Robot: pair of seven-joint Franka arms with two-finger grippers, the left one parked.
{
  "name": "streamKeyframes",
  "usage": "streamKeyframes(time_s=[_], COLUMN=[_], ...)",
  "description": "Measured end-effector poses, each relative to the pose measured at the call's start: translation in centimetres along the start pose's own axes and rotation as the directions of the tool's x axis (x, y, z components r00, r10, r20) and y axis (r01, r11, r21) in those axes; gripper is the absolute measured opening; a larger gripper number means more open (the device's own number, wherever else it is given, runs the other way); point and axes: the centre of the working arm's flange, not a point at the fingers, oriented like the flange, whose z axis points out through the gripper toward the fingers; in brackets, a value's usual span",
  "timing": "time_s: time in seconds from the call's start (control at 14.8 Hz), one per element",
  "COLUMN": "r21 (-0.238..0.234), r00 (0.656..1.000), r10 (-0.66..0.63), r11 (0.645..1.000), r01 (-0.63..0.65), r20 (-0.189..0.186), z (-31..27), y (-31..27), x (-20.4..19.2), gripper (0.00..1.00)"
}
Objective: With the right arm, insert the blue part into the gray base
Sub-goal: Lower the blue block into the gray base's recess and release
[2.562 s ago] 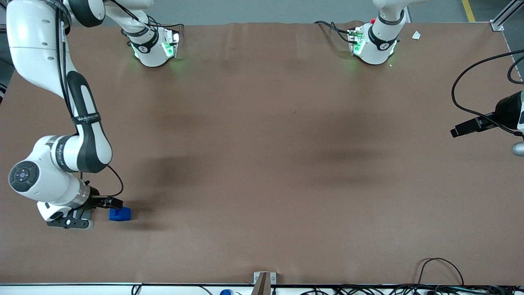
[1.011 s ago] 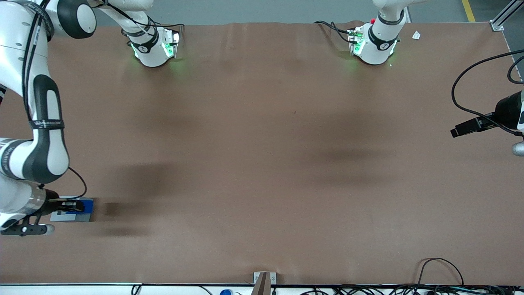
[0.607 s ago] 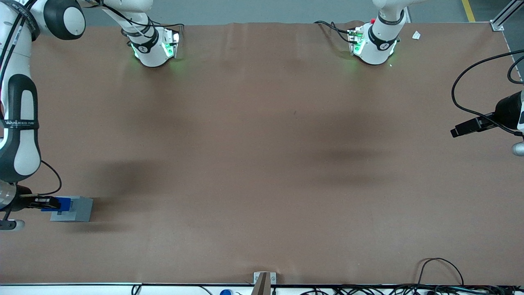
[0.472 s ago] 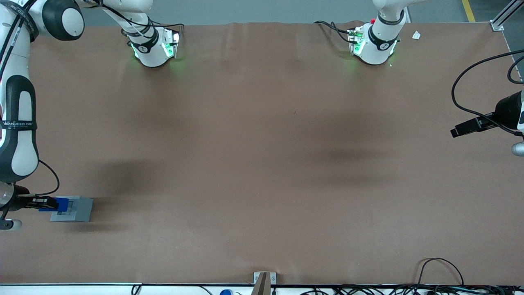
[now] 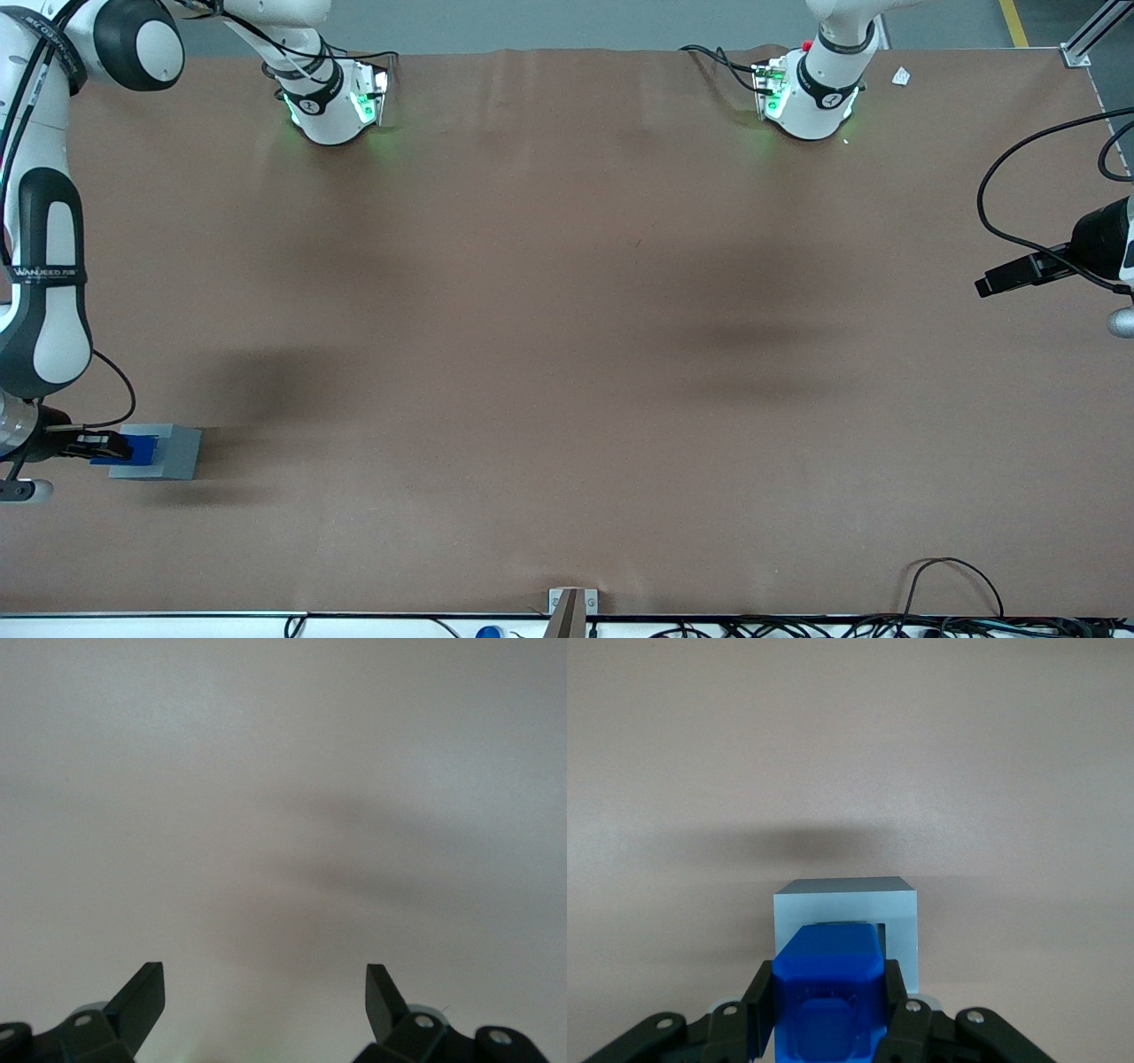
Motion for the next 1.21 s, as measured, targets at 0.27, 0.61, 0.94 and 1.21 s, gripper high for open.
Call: streamKeyframes(time_s=[0.27,0.61,0.94,1.21], r21=[0.000,0.001,0.012,0.017], r00=[1.000,1.000,1.000,1.000], r10=[0.001,0.009,0.020,0.022], r11=[1.000,1.000,1.000,1.000], r01=[-0.001,-0.009,-0.020,-0.022], r20=[0.001,0.006,0.014,0.006], z=[0.6,0.9,1.7,1.8], y=[0.0,0.6,0.9,0.7], x=[0.0,-0.2,-0.5,-0.4], gripper=[0.51,0.51,0.51,0.66])
